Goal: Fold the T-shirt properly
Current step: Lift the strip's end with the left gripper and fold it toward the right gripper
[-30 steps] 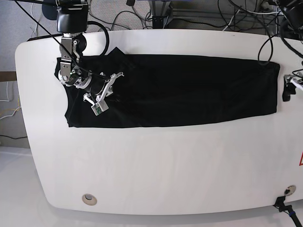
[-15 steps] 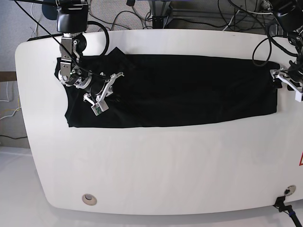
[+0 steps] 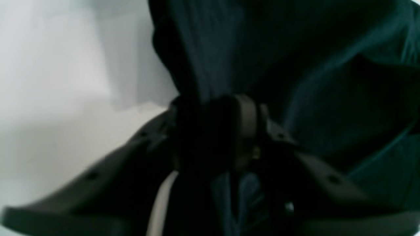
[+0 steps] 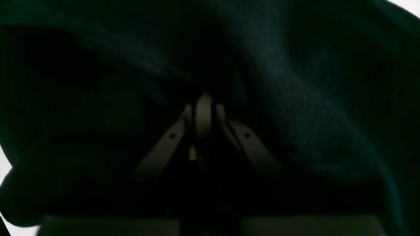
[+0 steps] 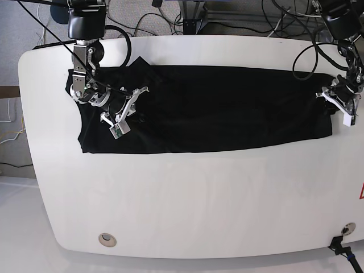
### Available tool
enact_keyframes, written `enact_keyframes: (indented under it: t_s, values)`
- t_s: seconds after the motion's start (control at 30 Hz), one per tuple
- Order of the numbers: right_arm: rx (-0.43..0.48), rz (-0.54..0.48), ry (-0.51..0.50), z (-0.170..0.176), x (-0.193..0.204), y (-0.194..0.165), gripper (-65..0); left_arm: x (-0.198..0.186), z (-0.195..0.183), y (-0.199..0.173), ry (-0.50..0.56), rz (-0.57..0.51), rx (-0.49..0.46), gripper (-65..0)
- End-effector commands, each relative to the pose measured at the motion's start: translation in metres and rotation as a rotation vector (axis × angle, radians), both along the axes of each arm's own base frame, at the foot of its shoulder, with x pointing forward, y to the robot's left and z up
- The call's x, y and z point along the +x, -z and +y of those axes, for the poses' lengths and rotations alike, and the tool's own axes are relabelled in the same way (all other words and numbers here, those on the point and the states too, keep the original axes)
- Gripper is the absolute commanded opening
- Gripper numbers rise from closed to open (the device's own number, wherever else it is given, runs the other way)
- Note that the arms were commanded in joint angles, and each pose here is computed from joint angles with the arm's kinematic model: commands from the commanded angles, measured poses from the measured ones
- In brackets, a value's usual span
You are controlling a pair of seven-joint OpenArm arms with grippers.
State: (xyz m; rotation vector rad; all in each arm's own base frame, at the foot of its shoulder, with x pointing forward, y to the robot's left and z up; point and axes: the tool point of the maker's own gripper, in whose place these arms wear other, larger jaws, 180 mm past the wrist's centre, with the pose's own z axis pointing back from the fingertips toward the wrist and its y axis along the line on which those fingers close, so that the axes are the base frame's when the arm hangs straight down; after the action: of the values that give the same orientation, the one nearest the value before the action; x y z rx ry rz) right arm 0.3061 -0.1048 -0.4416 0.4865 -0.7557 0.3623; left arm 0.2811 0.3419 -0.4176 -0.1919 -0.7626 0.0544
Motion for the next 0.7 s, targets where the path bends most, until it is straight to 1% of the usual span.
enact_keyframes:
  t_s: [0.0,0.07,0.17,0.2,0.27,0.33,0.47,0.6,0.67]
  values:
    - [-0.186,0.178,-0.052,-0.018,-0.035,0.040,-65.0,0.003,0.002,-0.006,0.014,-0.003,0.016,-53.2]
    - [-0.186,0.178,-0.052,-0.018,-0.035,0.040,-65.0,0.003,0.001,-0.005,0.014,-0.004,0.013,-53.6]
    - [-0.186,0.178,-0.052,-0.018,-0.035,0.040,-65.0,0.006,-0.014,-0.001,0.047,0.002,0.000,-54.1]
    - [-0.186,0.178,-0.052,-0.018,-0.035,0.040,-65.0,0.009,-0.016,-0.005,0.059,-0.011,0.010,-54.7]
    - [-0.186,0.179,-0.052,-0.018,-0.035,0.040,-65.0,0.015,-0.030,-0.013,0.081,-0.046,0.011,-58.5]
    - [-0.186,0.179,-0.052,-0.018,-0.035,0.040,-65.0,0.021,-0.040,-0.026,0.104,-0.089,0.025,-65.0]
    - [-0.186,0.181,-0.052,-0.018,-0.035,0.041,-65.0,0.023,-0.075,-0.050,0.226,-0.117,0.093,-65.0]
    - [-0.186,0.181,-0.052,-0.018,-0.035,0.041,-65.0,0.028,-0.109,-0.086,0.295,-0.188,0.145,-65.0]
    - [-0.185,0.182,-0.052,-0.018,-0.036,0.041,-65.0,0.027,-0.129,-0.100,0.315,-0.213,0.153,-65.0]
